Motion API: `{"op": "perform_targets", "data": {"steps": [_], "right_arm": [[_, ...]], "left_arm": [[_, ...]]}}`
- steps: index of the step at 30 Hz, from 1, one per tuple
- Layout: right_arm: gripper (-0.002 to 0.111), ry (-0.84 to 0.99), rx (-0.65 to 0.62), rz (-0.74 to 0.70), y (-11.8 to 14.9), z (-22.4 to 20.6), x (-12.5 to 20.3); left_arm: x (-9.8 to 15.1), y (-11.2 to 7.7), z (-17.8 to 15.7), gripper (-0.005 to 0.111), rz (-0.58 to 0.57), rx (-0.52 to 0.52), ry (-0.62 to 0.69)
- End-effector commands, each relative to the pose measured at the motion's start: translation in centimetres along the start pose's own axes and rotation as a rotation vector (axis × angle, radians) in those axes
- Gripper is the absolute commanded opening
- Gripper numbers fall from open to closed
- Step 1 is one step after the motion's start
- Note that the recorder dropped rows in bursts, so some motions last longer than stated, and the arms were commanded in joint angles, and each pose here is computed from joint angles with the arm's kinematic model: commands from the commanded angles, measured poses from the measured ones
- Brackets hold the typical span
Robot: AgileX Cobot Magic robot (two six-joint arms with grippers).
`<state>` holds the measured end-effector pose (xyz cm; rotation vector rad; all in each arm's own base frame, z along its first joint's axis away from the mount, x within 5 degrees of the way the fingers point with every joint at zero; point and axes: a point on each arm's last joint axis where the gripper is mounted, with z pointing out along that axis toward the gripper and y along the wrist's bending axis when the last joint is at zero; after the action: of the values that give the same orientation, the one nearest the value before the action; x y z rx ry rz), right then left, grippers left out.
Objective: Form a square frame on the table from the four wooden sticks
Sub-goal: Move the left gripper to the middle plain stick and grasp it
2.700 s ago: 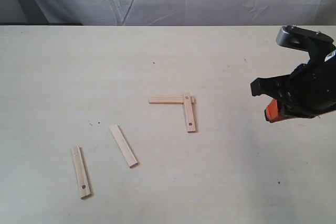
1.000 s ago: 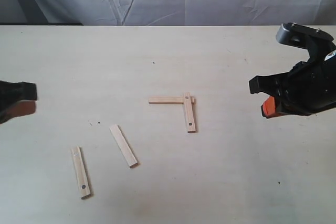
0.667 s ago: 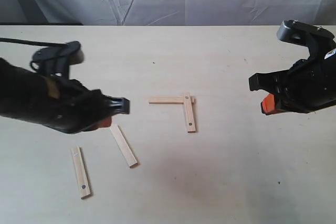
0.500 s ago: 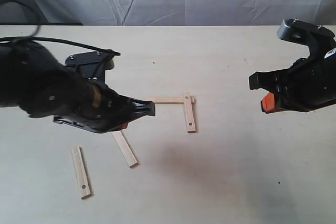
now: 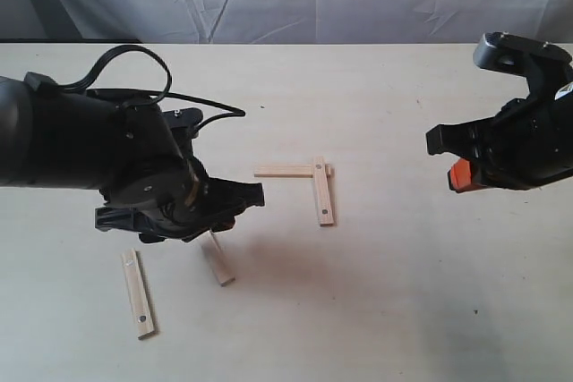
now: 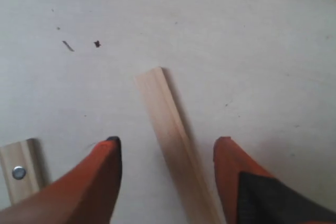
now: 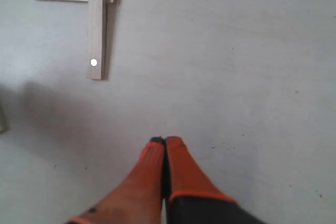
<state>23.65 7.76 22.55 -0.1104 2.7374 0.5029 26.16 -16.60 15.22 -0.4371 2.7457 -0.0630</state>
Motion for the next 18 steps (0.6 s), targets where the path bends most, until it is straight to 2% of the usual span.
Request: {"op": "perform_targets", "data": {"steps": [1, 6, 13, 18], "right_arm": [[0.000, -0.019, 0.004, -0.002, -0.1, -0.2, 0.0], [0.000, -0.019, 0.004, -0.002, -0.1, -0.2, 0.0], [0.000, -0.034, 0.007, -0.002, -0.2, -0.2, -0.2], [0.000, -0.073, 0.012, 0.000, -0.2, -0.2, -0.5]], "left_arm": [[0.0, -0.5, 0.1, 0.055, -0.032, 0.029, -0.005], [0.4, -0.2, 1.6, 0.055, -0.046, -0.033, 0.023], [0.8, -0.6, 2.5, 0.054, -0.069, -0.002, 0.042], [0.7, -0.6, 2.5, 0.051, -0.016, -0.002, 0.038]]}}
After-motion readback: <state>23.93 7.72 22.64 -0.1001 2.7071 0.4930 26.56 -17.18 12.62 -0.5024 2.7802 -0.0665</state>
